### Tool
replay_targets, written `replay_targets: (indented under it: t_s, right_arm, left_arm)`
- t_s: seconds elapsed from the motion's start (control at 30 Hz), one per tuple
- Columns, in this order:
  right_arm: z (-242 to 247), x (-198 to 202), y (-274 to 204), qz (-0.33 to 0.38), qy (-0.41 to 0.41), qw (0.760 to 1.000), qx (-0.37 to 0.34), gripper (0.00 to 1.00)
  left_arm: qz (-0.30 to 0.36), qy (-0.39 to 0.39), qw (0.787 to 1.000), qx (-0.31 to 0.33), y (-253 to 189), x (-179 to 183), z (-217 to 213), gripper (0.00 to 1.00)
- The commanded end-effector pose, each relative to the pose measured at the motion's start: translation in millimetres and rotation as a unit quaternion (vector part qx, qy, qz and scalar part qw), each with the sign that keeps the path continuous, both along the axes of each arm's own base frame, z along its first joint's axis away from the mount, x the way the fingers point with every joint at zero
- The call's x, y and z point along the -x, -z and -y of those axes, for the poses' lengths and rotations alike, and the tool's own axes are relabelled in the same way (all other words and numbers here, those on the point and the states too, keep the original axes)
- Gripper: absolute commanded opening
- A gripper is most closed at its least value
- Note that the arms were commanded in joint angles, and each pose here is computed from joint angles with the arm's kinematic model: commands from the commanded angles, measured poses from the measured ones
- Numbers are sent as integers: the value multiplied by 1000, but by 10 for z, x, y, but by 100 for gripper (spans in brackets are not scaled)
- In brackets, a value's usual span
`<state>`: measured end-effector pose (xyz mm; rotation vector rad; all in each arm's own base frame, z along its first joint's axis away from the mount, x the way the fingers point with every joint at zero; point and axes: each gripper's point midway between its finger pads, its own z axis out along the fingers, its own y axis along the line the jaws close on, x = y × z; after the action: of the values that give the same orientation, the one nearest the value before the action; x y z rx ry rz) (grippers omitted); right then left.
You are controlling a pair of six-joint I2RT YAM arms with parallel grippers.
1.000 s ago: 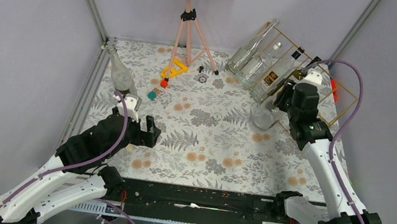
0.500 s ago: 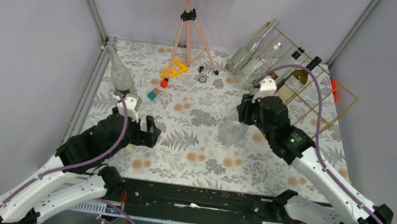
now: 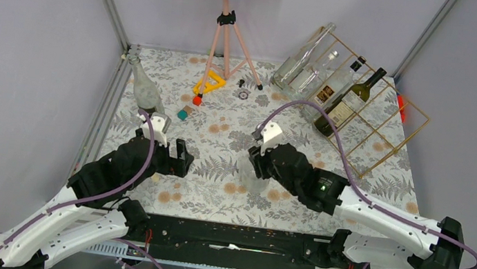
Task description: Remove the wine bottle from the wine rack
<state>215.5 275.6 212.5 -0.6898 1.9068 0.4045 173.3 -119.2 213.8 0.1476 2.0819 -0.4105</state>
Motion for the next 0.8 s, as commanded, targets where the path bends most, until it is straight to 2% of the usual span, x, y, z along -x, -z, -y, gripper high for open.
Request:
replay_targets:
  t_s: [0.0,0.2,0.5,0.63,0.77]
  right_arm:
    - [-313,2,-661,94,-13,991,-96,6]
    - [-334,62,-452,74,-13,993,-95,27]
    - [-239,89,-421,65,-1,993,-99,75]
    - [-180,126,-548,55,5,992,-112,81]
    - [-16,151,-654,14,52,991,-125,87]
  left_arm:
    - [13,9,1000,17,-108,-41,88,91]
    - [10,22,999,28,-91,-65,198,91]
    - [17,38,998,41,-169,-55,268,93]
    - [24,53,997,53,-262,-50,331,94]
    - [38,82,994,66,-400,-31,433,94]
